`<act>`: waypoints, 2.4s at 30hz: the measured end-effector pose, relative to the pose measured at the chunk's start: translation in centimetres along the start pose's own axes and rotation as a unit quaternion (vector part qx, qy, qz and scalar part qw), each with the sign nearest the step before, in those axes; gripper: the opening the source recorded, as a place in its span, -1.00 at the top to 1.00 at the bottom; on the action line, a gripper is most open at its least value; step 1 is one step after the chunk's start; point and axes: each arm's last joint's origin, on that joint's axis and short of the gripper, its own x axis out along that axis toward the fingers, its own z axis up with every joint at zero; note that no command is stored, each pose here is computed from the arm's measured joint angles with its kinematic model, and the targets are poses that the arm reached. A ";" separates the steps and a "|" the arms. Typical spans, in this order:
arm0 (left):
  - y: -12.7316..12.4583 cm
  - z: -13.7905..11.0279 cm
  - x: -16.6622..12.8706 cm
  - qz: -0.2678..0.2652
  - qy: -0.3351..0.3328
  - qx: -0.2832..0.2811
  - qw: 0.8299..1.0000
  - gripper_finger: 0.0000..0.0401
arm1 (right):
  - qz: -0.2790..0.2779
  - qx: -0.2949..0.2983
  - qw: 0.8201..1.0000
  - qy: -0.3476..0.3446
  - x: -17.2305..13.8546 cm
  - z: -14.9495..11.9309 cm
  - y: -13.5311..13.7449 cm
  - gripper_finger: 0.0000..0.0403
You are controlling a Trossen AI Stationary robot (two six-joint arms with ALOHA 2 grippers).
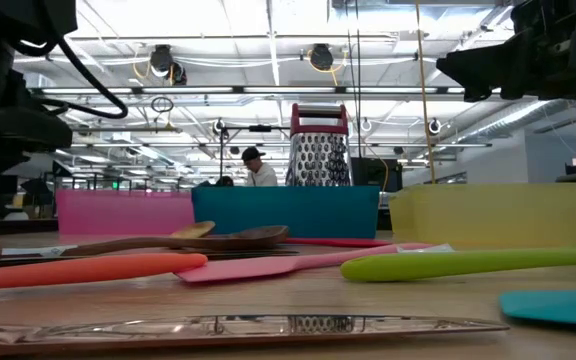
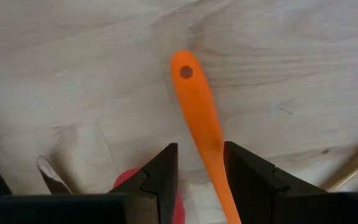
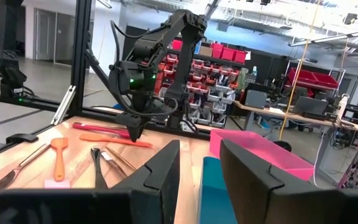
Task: Pick & Place Kitchen Items
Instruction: Put the orange spatula into the blue bin
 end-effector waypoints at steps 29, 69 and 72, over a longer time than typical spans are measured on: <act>-0.2 0.1 1.1 0.013 -0.019 -0.017 1.000 0.35 | 0.000 0.000 1.000 0.003 0.0 -0.1 0.0 0.45; -1.8 1.8 1.3 -0.054 -0.110 0.032 0.992 0.68 | -0.001 0.097 0.995 -0.010 0.8 -0.2 0.0 0.45; -2.0 2.3 1.3 -0.058 -0.132 0.035 0.989 0.67 | -0.001 0.122 0.992 -0.016 1.3 -0.4 0.0 0.45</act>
